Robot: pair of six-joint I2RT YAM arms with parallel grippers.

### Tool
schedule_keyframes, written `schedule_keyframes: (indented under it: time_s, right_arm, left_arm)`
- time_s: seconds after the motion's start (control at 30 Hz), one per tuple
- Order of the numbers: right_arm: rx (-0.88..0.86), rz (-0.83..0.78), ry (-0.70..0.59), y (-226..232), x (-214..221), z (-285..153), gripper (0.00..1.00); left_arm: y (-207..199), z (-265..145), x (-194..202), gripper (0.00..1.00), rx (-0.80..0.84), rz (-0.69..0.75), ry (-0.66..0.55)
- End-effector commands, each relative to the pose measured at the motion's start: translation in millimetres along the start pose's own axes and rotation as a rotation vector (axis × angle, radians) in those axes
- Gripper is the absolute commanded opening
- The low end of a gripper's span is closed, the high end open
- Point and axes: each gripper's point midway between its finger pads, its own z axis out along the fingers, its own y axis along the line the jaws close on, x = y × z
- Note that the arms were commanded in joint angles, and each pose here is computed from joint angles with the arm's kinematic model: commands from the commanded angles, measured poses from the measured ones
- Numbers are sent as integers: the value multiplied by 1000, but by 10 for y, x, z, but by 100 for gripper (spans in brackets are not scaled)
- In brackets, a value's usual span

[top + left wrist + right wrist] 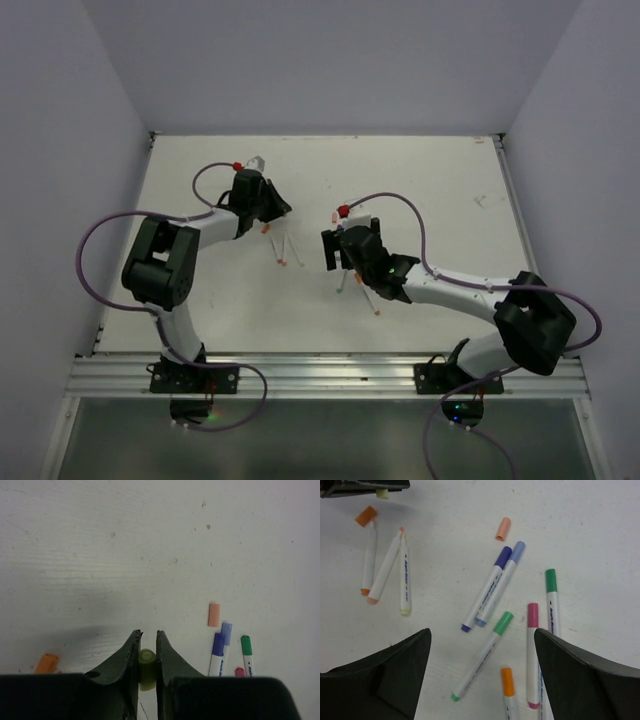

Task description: Open the pen caps

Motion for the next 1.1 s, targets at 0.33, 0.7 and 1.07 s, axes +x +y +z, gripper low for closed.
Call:
schedule_keyframes:
  time_s: [0.33,0.7,1.07]
  right_arm:
    - [120,-48,16,-416,232,-88,89]
    - [180,-48,18,-664,277,-145,90]
    - [282,40,67,-1067,208,-202,98]
  left_arm:
    - [184,2,95,20,-44,26,-48]
    - [273,-31,52,33,-85,52,-81]
    - [-280,-755,-646,85,-22,91,-269]
